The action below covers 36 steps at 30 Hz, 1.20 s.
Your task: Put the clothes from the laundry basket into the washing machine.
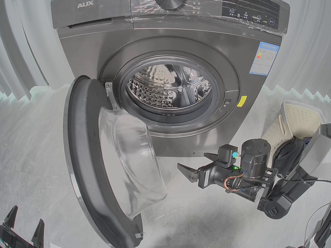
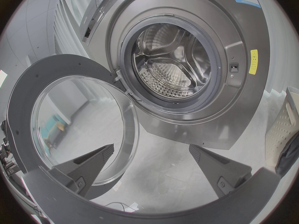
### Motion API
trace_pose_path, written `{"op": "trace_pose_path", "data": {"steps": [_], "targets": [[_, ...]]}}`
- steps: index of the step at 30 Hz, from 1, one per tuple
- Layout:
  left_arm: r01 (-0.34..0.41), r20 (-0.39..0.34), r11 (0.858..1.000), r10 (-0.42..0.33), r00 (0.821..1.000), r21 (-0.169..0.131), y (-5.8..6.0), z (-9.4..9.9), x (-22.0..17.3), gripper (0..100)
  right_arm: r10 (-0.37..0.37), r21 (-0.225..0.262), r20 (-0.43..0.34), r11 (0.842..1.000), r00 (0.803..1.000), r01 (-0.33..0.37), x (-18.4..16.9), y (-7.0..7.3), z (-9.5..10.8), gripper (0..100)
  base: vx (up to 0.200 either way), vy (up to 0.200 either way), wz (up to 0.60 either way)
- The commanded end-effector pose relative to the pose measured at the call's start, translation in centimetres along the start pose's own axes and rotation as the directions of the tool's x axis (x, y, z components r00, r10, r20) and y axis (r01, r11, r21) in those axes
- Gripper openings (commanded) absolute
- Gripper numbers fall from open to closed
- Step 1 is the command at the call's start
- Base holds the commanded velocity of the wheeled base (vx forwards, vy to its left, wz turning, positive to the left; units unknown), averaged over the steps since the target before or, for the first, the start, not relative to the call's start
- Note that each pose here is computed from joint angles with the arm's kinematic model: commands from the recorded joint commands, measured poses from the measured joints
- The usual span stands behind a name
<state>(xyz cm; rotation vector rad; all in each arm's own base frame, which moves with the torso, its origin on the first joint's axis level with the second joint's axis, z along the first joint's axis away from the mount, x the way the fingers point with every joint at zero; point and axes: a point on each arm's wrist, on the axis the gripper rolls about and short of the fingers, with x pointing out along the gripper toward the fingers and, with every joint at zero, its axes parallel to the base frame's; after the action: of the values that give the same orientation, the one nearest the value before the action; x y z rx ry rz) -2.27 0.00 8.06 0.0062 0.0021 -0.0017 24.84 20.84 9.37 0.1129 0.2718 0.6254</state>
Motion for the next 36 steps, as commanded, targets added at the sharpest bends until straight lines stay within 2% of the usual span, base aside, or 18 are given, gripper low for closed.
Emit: {"op": "trace_pose_path", "data": {"steps": [1, 3, 9, 15, 19, 23, 25, 31, 36], "targets": [[0.000, -0.002, 1.000, 0.000, 1.000, 0.000, 0.0, -0.5, 0.0, 100, 0.022, -0.007, 0.003, 1.000, 1.000, -0.022, 2.1, 0.7, -1.2, 100, 0.000, 0.000, 0.00], [0.000, -0.001, 1.000, 0.000, 1.000, 0.000, 0.0, -0.5, 0.0, 100, 0.044, -0.010, 0.006, 0.999, 0.999, -0.044, 2.3, 1.4, -1.4, 100, 0.000, 0.000, 0.00], [0.000, -0.001, 1.000, 0.000, 1.000, 0.000, 0.0, -0.5, 0.0, 100, 0.072, -0.018, -0.018, 0.997, 0.997, -0.073, 2.6, 2.4, -2.3, 100, 0.000, 0.000, 0.00], [0.000, 0.001, 1.000, 0.000, 1.000, 0.000, 0.0, -0.5, 0.0, 100, 0.122, -0.022, 0.010, 0.992, 0.993, -0.122, 2.4, 3.7, -2.3, 100, 0.000, 0.000, 0.00], [0.000, -0.001, 1.000, 0.000, 1.000, 0.000, 0.0, -0.5, 0.0, 100, 0.134, -0.020, 0.017, 0.991, 0.991, -0.134, 2.4, 3.7, -2.1, 100, 0.000, 0.000, 0.00], [0.000, -0.001, 1.000, 0.000, 1.000, 0.000, 0.0, -0.5, 0.0, 100, 0.132, -0.013, 0.061, 0.991, 0.989, -0.131, 3.2, 3.5, -1.1, 100, 0.000, 0.000, 0.00], [0.000, -0.001, 1.000, 0.000, 1.000, 0.000, 0.0, -0.5, 0.0, 100, 0.111, -0.010, 0.067, 0.994, 0.992, -0.111, 3.6, 2.8, -0.7, 100, -0.100, 0.000, 0.00], [0.000, -0.001, 1.000, 0.000, 1.000, 0.000, 0.0, -0.5, 0.0, 100, 0.093, -0.021, 0.016, 0.995, 0.996, -0.092, 4.8, 2.1, -2.6, 100, -0.167, 0.000, 0.00], [0.000, -0.002, 1.000, 0.000, 1.000, 0.000, 0.0, -0.5, 0.0, 100, 0.106, -0.027, -0.009, 0.994, 0.994, -0.106, 5.6, 2.7, -3.7, 100, 0.000, 0.000, 0.00]]}}
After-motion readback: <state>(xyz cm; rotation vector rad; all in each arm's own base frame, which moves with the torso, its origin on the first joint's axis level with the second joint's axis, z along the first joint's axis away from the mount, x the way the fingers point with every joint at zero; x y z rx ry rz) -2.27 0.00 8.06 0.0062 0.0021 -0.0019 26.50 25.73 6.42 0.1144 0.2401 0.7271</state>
